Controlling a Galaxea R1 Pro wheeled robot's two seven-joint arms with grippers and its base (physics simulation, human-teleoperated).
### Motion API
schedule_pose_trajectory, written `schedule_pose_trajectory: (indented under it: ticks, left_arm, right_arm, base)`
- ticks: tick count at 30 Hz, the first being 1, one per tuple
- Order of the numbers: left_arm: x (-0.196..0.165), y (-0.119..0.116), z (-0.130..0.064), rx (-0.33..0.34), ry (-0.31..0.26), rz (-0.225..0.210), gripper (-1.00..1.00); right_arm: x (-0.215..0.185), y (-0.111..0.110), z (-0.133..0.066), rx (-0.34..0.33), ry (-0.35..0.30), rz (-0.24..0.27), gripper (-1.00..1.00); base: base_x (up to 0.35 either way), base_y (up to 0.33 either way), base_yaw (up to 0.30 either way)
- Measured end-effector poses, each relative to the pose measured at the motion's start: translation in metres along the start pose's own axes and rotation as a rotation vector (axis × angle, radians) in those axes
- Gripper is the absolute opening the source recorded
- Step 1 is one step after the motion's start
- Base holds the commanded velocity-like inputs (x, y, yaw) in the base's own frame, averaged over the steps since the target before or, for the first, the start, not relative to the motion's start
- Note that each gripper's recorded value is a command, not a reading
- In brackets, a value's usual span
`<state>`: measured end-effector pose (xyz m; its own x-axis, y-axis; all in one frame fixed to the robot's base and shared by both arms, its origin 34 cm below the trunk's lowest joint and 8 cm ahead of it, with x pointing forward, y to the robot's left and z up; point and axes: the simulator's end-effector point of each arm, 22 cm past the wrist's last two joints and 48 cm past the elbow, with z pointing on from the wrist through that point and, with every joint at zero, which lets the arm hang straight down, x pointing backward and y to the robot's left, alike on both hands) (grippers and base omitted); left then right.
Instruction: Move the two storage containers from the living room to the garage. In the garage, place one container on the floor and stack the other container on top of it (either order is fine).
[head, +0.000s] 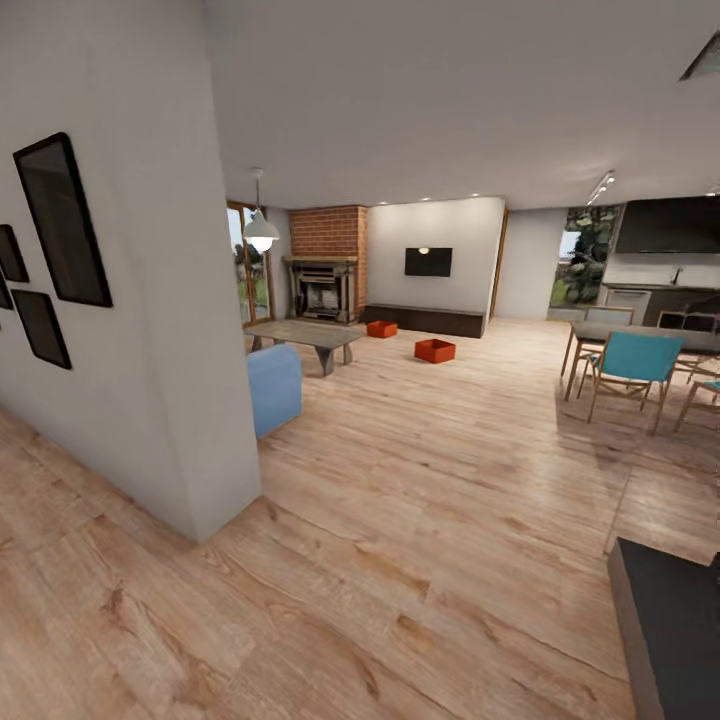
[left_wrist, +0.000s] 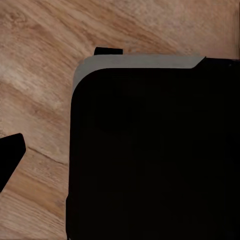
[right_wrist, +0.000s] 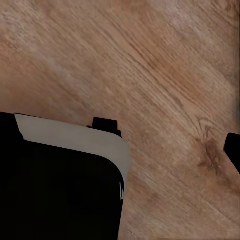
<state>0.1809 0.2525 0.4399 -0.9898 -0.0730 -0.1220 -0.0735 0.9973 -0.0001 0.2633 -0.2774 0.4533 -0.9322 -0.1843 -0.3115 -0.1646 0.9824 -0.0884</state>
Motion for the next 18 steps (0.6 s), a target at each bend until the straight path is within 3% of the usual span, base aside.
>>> schedule_pose_trajectory:
  ticks: [18]
  left_arm:
    - [0.0001,0.0000,0.0000,0.000,0.000,0.000,1.00]
  right_arm:
    - [-0.0002,0.0012,0.0000,-0.008,-0.001,-0.037,1.00]
  base:
    - [0.323,0.000,-0.021]
